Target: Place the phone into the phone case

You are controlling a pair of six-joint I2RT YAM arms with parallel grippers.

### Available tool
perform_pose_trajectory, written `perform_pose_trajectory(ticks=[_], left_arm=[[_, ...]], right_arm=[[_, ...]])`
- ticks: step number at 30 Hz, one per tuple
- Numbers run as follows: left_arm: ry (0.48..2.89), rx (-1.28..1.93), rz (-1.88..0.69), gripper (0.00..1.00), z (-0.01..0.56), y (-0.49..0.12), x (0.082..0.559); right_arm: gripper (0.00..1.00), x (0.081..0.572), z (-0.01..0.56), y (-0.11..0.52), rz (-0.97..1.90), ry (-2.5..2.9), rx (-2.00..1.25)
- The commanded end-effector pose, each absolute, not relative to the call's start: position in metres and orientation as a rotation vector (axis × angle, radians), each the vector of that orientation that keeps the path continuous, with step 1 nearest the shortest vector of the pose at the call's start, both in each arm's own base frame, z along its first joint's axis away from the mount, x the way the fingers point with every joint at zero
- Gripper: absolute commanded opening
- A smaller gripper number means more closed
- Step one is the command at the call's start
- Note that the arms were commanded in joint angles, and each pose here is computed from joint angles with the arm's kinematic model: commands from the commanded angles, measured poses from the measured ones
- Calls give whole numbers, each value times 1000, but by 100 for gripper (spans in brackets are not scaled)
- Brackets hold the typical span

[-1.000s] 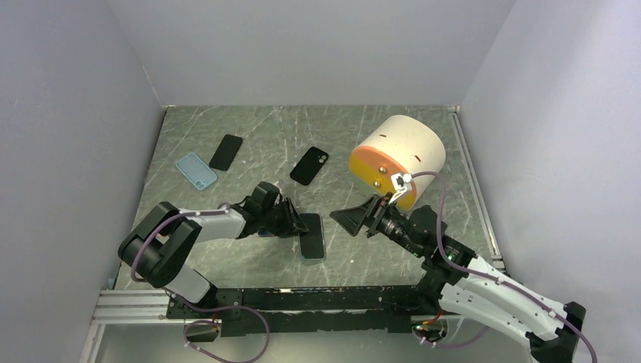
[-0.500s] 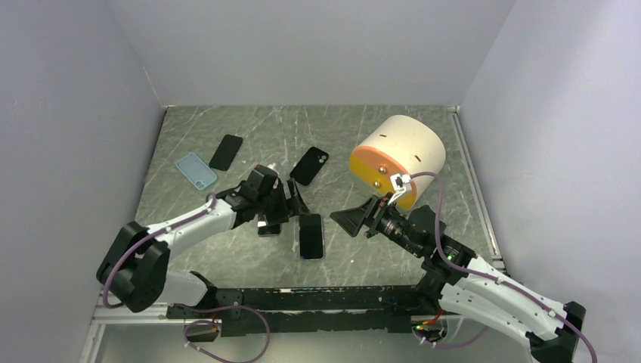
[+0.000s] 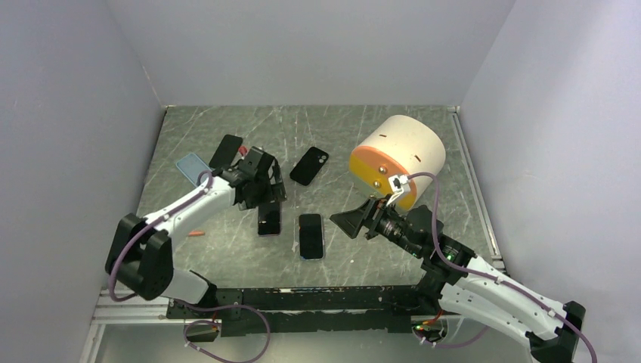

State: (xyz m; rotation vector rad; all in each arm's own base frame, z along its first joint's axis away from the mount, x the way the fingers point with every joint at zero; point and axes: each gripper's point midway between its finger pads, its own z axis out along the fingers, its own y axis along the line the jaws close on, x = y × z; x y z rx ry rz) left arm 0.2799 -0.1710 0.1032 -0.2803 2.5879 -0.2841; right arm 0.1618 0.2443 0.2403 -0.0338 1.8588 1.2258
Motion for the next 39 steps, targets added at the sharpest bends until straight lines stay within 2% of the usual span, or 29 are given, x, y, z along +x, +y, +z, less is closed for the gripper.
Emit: perform_pose_trajectory(ticks=[1, 18, 29, 39], left_arm=[[2656, -244, -96, 94, 88, -152, 279], [2800, -258, -8, 94, 30, -152, 272], [2835, -269, 17, 92, 15, -153, 268], [2861, -204, 162, 92, 1, -153, 263]], right_arm=[[99, 165, 261, 243, 1238, 1799, -25], [98, 166, 252, 247, 1232, 1860, -6], [98, 165, 253, 245, 1232, 1854, 3], [98, 165, 253, 244, 1236, 1852, 10]])
